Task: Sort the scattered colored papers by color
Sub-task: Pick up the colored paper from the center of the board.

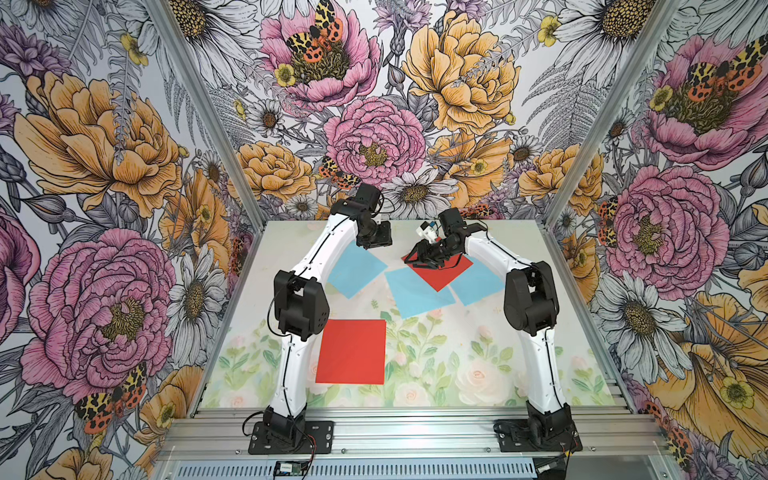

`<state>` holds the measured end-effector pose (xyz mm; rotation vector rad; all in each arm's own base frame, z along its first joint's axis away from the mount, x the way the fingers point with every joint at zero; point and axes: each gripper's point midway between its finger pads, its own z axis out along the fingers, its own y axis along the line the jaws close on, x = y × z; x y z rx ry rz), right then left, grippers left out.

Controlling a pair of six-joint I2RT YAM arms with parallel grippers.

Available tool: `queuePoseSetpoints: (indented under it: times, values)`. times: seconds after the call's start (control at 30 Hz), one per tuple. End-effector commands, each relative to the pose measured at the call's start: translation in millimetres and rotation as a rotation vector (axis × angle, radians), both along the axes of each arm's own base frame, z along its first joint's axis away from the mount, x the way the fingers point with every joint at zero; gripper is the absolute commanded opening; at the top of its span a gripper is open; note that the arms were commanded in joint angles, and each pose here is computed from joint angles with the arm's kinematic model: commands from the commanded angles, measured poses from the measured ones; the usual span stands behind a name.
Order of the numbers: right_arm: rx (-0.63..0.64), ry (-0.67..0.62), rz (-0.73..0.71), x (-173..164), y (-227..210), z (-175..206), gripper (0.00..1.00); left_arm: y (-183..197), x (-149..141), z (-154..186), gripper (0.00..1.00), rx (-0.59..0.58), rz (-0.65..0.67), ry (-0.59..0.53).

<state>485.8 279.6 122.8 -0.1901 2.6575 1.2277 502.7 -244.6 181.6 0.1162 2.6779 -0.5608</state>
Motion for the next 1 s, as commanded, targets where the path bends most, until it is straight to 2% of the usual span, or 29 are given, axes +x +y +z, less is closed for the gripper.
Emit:
queuePoseSetpoints:
  times: [0.0, 0.13, 0.23, 0.4, 0.5, 0.73, 0.97]
  values:
    - [-0.087, -0.015, -0.082, 32, -26, -24, 0.46, -33, 17, -1, 0.42, -0.114, -0.045, -0.014]
    - [-0.073, -0.035, -0.141, 65, -45, -29, 0.39, -43, 38, -19, 0.36, -0.150, -0.004, -0.006]
    - [-0.079, 0.002, -0.192, 75, -63, -41, 0.36, -51, 41, -36, 0.36, -0.172, 0.026, 0.033]
    - [-0.217, 0.042, -0.258, 69, -107, -69, 0.36, -53, 32, -81, 0.38, -0.070, 0.027, 0.087]
    - [-0.257, 0.057, -0.256, 62, -120, -79, 0.38, -50, 26, -101, 0.39, 0.006, 0.012, 0.096]
    - [-0.358, 0.053, -0.269, 56, -150, -90, 0.38, -37, 33, -127, 0.41, 0.088, 0.047, 0.094]
    - [-0.382, 0.073, -0.316, 58, -178, -92, 0.39, -24, 39, -148, 0.42, 0.132, 0.081, 0.108]
